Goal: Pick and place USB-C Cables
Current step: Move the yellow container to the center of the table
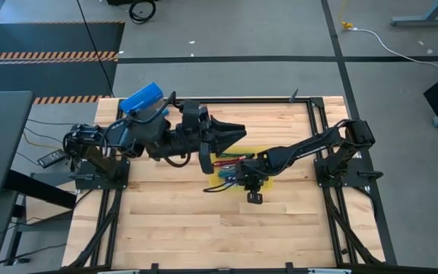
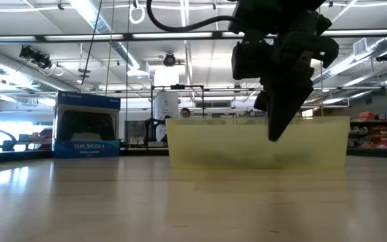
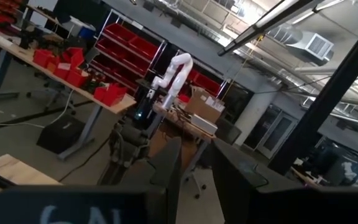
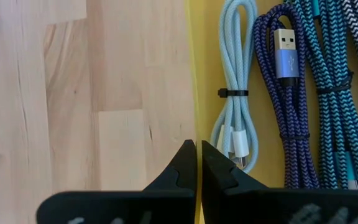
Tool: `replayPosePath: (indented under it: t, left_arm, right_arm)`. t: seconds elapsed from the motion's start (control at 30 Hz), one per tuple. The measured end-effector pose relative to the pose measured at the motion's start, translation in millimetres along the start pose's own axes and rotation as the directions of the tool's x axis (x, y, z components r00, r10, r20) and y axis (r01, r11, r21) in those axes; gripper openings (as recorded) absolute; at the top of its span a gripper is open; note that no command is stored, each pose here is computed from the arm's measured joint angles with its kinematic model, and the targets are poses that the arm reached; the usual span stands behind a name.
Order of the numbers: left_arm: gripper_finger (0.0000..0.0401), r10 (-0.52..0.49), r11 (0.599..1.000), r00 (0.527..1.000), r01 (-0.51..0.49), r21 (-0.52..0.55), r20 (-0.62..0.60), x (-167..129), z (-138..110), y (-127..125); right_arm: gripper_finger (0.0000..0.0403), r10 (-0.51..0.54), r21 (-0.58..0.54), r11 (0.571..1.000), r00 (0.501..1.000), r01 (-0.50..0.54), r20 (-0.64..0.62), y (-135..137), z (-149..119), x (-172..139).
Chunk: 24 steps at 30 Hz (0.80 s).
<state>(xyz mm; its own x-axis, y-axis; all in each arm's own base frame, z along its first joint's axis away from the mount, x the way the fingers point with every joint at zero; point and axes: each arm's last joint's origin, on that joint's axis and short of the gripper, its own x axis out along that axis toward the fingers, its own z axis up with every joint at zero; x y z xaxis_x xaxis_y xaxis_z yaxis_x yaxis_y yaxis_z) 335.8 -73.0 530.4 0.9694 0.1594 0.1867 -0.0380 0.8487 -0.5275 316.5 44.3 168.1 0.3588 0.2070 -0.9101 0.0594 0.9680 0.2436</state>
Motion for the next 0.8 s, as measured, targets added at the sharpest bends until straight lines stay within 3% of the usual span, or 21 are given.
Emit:
replayPosePath:
  t: [0.8]
  left_arm:
    - [0.0093, -0.01, 1.0, 1.0, 0.01, -0.002, -0.01, -0.4, -3.9, -3.9]
  right_arm:
    - [0.0002, 0.015, 0.072, 0.997, 1.0, -0.016, 0.016, -6.2, 3.0, -0.7]
